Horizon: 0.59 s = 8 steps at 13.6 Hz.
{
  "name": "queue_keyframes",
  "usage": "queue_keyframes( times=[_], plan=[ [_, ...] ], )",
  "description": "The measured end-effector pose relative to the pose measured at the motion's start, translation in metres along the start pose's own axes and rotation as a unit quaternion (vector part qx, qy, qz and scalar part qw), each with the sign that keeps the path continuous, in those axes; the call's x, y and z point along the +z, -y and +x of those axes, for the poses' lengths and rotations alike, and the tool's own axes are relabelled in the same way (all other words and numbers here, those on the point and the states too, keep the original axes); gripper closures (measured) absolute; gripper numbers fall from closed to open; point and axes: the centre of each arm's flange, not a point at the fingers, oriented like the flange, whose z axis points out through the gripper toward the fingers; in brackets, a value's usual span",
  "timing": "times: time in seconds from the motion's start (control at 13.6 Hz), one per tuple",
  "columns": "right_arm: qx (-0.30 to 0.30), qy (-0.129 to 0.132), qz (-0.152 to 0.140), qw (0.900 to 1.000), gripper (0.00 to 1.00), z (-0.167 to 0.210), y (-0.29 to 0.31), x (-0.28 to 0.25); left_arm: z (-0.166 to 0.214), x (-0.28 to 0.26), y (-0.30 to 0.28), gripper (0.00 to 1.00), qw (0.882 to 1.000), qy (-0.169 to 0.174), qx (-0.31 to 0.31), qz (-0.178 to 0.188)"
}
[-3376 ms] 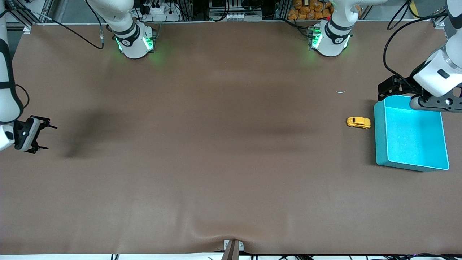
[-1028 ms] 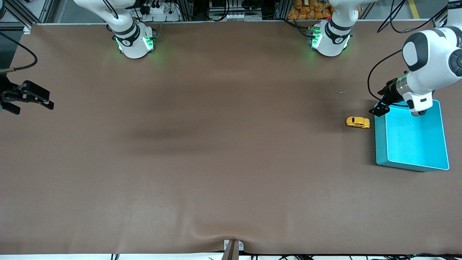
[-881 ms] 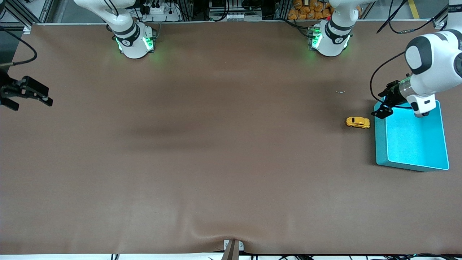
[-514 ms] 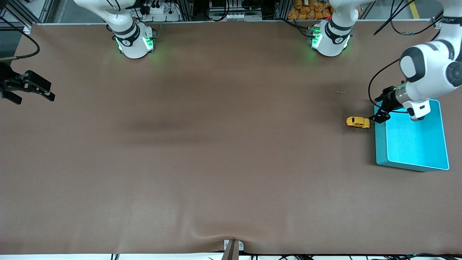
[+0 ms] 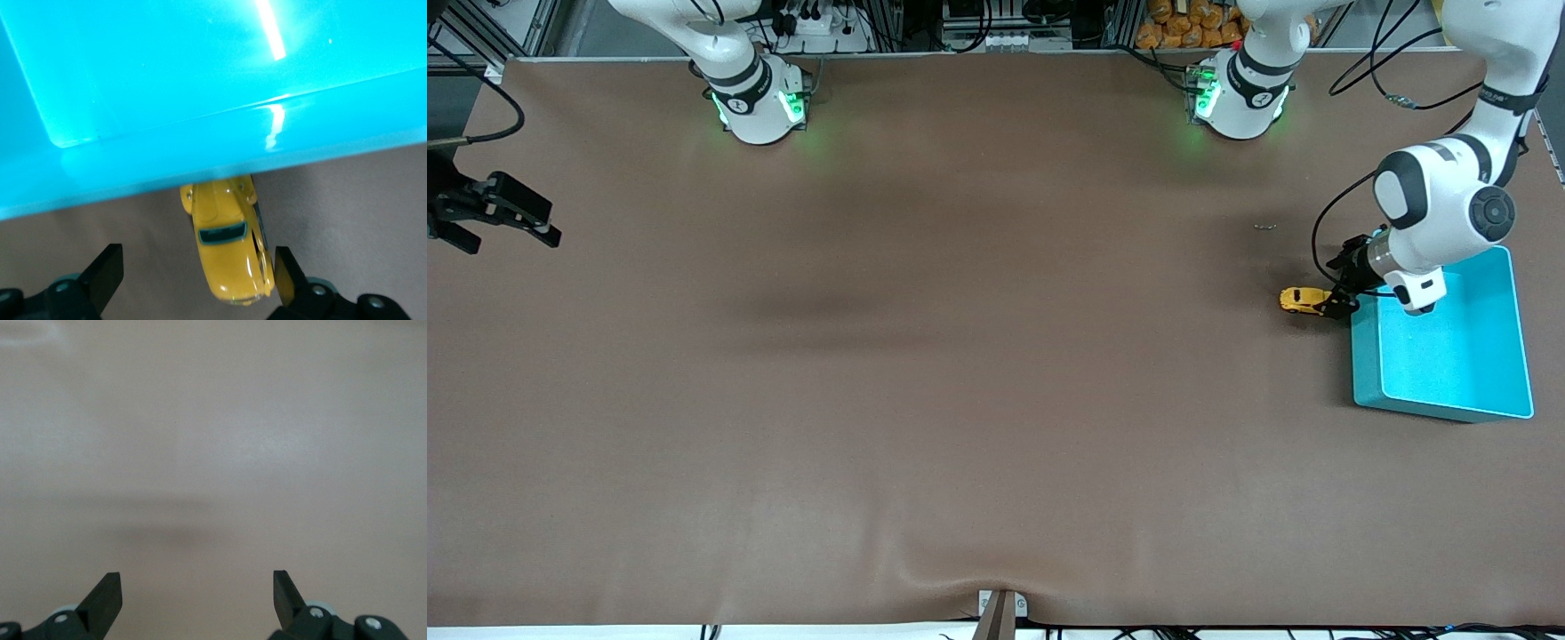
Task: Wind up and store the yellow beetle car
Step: 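Lower the left gripper and close it on the yellow car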
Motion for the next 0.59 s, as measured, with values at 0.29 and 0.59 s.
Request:
queue_keyframes(
  times=[0.29,0.59],
  plan=[
    [0.010,-0.003,0.002,1.000,0.00,-0.001,-0.010,-0.001,0.001,0.012,0.001,0.00,1.000,-0.006,-0.001,-0.007],
    [0.018,-0.006,0.002,1.000,0.00,0.000,-0.005,-0.004,0.001,0.018,0.001,0.00,1.000,-0.009,-0.001,-0.010]
  ],
)
